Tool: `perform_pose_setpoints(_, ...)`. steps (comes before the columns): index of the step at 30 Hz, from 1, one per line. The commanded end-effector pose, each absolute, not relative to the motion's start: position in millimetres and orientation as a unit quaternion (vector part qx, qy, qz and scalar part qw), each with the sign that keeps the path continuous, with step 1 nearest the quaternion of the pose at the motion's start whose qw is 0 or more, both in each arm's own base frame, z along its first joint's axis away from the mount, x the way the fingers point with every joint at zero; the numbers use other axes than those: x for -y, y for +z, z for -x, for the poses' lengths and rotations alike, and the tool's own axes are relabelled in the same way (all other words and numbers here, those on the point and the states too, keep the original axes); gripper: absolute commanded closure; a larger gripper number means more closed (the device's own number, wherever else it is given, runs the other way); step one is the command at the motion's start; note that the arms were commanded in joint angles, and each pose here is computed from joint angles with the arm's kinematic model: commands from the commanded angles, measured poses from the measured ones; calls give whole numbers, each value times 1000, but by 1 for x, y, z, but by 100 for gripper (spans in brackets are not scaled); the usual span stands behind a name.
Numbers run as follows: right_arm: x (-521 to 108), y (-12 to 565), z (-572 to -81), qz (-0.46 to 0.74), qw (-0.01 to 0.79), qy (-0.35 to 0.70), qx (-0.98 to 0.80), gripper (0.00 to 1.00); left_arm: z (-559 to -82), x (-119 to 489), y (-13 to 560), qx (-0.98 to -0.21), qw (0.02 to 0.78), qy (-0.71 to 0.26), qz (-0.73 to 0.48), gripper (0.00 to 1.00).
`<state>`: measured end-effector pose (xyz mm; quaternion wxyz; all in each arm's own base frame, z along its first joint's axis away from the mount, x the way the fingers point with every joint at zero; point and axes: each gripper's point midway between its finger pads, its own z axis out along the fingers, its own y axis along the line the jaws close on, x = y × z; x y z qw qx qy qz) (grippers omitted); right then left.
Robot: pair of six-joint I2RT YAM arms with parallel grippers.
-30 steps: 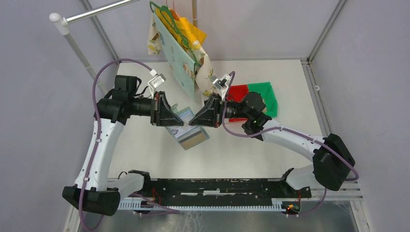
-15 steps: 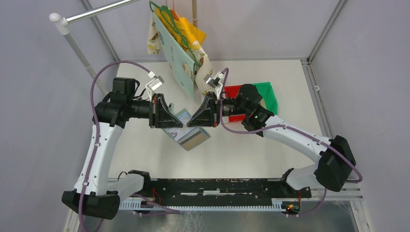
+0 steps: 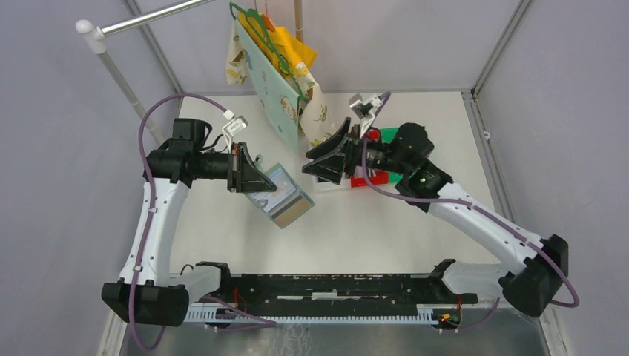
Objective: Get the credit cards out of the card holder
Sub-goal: Remove the credit card from the card holder.
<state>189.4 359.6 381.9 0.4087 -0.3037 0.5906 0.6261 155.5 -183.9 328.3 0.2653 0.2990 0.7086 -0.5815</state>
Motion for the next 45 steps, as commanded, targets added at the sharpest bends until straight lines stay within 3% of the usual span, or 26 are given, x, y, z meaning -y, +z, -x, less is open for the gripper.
perform_pose_setpoints(1, -333, 404, -199, 233, 479, 610, -587, 31, -189, 168, 324, -736, 301, -552, -251, 98)
perform_pose_setpoints(9, -368, 366, -163, 207, 393, 681, -581, 31, -207, 153, 326, -743, 307, -560, -202, 98)
perform_pose_setpoints(15, -399, 359, -163, 166, 352, 725, -568, 32, -202, 153, 330, -741, 311, -560, -202, 98)
perform_pose_setpoints(23, -418, 357, -169, 136, 318, 768, -539, 40, -201, 154, 341, -737, 301, -575, -191, 98)
perform_pose_setpoints(34, -426, 354, -175, 123, 310, 774, -538, 43, -194, 155, 350, -729, 311, -575, -202, 98)
perform_pose_setpoints(37, -429, 361, -175, 116, 306, 786, -524, 49, -194, 155, 351, -729, 314, -573, -205, 98)
perform_pose_setpoints(45, -431, 383, -167, 94, 282, 835, -463, 83, -192, 155, 354, -727, 320, -571, -208, 98)
